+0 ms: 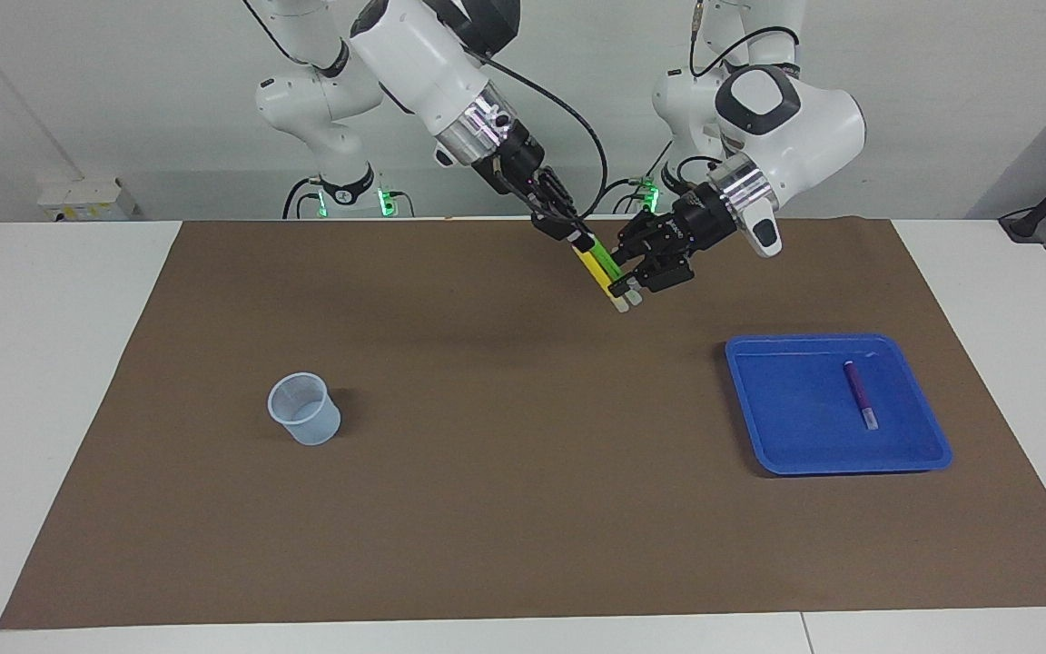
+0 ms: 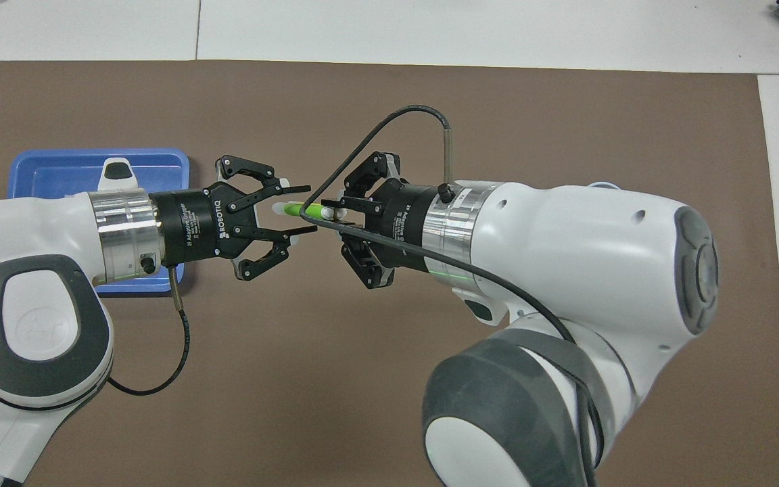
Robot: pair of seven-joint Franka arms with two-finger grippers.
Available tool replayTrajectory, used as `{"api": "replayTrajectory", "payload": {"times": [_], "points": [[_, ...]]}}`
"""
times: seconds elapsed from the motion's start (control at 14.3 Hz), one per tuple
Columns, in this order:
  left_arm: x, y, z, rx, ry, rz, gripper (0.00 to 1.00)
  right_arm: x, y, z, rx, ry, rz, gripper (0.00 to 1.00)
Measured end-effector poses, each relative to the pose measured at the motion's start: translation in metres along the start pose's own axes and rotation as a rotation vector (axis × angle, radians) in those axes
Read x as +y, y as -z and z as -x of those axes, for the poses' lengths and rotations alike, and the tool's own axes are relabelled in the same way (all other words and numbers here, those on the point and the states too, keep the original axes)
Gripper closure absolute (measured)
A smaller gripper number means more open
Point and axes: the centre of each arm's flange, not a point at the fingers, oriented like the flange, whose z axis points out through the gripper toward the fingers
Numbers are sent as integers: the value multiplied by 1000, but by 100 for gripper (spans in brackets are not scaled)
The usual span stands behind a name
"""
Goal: Right arm passes pens to left for tray arrangement
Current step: 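Bring the pen to the left gripper while the left gripper reaches it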
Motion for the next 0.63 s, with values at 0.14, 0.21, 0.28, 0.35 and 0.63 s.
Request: {"api": "replayTrajectory", "payload": {"times": [0.14,0.21,0.28,0.35,0.63], "points": [[0,0,0,0,0,0,59,0,0,0,0,0,0,81],[0,0,0,0,0,0,55,0,0,0,0,0,0,81],[0,0,0,0,0,1,55,0,0,0,0,0,0,81],[0,0,0,1,0,1,57,0,0,0,0,0,0,81],[-2,-2,1,4,-10,4,81,-3,1,-1,-3,-2,-15,81]]}}
